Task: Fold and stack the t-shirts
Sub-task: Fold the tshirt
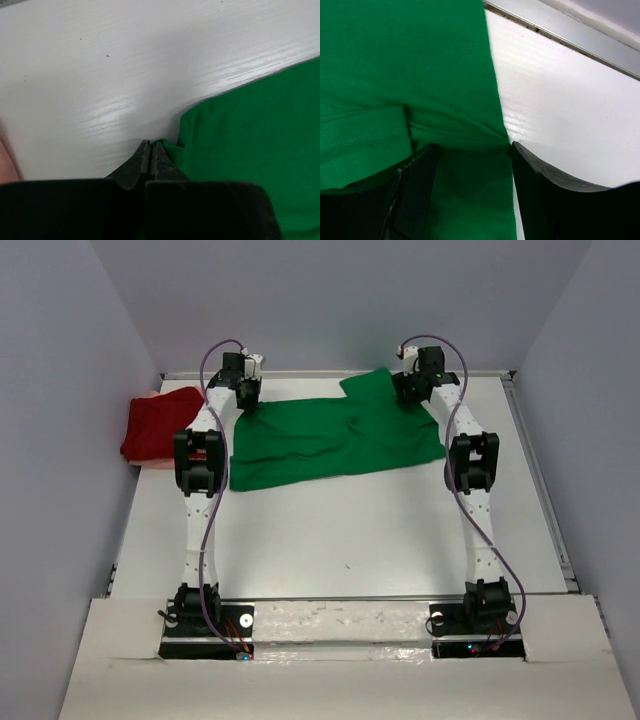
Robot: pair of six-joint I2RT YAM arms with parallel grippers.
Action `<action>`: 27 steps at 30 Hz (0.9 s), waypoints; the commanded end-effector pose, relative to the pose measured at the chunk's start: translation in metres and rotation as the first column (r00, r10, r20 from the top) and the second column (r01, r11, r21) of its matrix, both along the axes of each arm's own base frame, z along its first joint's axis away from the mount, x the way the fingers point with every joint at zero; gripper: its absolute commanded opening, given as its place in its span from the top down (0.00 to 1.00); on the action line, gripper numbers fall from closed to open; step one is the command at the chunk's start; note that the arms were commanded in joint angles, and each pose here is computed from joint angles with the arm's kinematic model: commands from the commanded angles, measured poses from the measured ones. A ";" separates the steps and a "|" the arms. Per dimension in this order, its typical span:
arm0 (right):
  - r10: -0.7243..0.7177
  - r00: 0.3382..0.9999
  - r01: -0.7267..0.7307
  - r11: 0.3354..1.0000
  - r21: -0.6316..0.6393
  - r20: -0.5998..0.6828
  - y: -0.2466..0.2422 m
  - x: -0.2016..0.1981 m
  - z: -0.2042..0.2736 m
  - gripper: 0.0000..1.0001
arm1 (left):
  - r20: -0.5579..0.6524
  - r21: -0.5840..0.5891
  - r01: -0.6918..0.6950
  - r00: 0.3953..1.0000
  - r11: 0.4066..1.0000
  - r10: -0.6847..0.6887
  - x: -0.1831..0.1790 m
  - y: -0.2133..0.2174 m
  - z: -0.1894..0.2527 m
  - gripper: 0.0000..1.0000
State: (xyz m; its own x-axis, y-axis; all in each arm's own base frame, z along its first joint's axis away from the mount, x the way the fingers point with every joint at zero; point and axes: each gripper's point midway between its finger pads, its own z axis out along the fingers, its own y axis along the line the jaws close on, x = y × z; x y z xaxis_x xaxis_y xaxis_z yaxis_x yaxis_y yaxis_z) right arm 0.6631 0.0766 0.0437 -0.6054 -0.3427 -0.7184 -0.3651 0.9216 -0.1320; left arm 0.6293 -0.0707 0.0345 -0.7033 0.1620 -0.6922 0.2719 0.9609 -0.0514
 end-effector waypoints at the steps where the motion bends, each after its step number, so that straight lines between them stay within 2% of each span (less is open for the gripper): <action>1: 0.056 0.995 -0.060 0.997 0.042 0.088 0.008 -0.002 0.065 0.34 | 0.032 0.061 -0.042 0.999 0.997 0.040 -0.001 0.013 0.031 1.00; 9: 0.083 0.983 -0.091 0.995 0.044 0.161 0.012 0.003 0.101 0.30 | 0.006 0.068 -0.022 1.000 0.997 0.022 -0.006 0.008 0.021 1.00; 19: 0.043 0.991 -0.045 0.999 0.012 0.128 0.003 0.013 0.063 0.30 | 0.008 0.095 0.010 1.000 0.995 -0.011 -0.013 -0.005 0.022 1.00; 27: -0.013 0.984 0.012 1.000 0.004 0.176 -0.003 0.034 0.048 0.32 | 0.010 0.112 0.003 1.000 0.994 -0.004 -0.014 -0.002 0.024 1.00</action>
State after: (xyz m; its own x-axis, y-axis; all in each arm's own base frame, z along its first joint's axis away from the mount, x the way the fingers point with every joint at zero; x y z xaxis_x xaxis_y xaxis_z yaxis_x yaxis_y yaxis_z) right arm 0.6818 0.0809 0.0873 -0.5077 -0.3534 -0.7857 -0.3736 0.9121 -0.1689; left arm 0.6259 -0.0737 0.0343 -0.6974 0.2251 -0.6804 0.2691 0.9622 0.0425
